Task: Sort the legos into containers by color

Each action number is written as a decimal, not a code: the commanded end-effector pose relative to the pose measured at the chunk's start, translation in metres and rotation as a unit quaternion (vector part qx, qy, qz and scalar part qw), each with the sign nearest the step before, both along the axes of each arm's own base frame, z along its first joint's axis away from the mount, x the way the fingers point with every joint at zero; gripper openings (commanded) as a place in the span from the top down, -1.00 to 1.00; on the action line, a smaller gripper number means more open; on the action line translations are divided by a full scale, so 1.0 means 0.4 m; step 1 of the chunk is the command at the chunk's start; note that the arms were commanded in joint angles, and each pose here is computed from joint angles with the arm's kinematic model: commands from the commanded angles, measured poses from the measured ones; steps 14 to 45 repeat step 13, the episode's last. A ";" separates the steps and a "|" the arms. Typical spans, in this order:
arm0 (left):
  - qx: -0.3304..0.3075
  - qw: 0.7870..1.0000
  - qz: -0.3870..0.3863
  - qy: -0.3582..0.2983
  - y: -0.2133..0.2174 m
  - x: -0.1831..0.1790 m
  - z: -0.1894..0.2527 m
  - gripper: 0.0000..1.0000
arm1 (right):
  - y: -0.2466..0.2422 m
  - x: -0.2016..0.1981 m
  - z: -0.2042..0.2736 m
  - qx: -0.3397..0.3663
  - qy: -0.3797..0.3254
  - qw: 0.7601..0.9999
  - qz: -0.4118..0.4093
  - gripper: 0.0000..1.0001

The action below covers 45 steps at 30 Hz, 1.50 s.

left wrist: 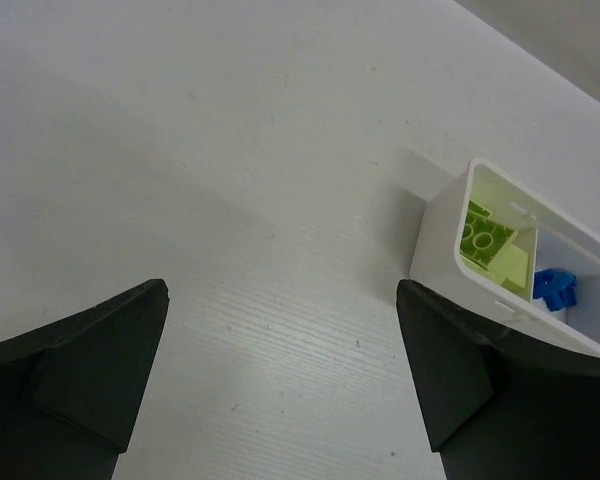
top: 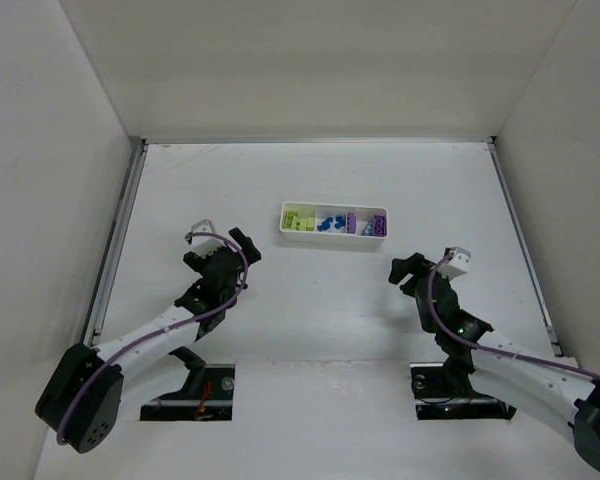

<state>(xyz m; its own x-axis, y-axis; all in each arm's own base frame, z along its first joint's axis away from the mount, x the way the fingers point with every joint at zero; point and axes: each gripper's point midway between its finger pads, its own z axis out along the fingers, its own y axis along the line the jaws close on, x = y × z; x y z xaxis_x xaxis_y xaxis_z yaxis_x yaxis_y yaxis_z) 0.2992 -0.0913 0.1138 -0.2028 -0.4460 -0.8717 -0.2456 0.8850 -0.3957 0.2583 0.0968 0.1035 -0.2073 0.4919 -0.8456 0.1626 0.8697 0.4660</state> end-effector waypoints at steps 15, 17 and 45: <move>0.012 0.998 0.051 0.038 0.035 0.047 -0.044 -1.00 | -0.011 0.023 0.023 0.016 -0.016 0.999 -0.033 -1.00; 0.012 0.998 0.051 0.038 0.035 0.047 -0.044 -1.00 | -0.011 0.023 0.023 0.016 -0.016 0.999 -0.033 -1.00; 0.012 0.998 0.051 0.038 0.035 0.047 -0.044 -1.00 | -0.011 0.023 0.023 0.016 -0.016 0.999 -0.033 -1.00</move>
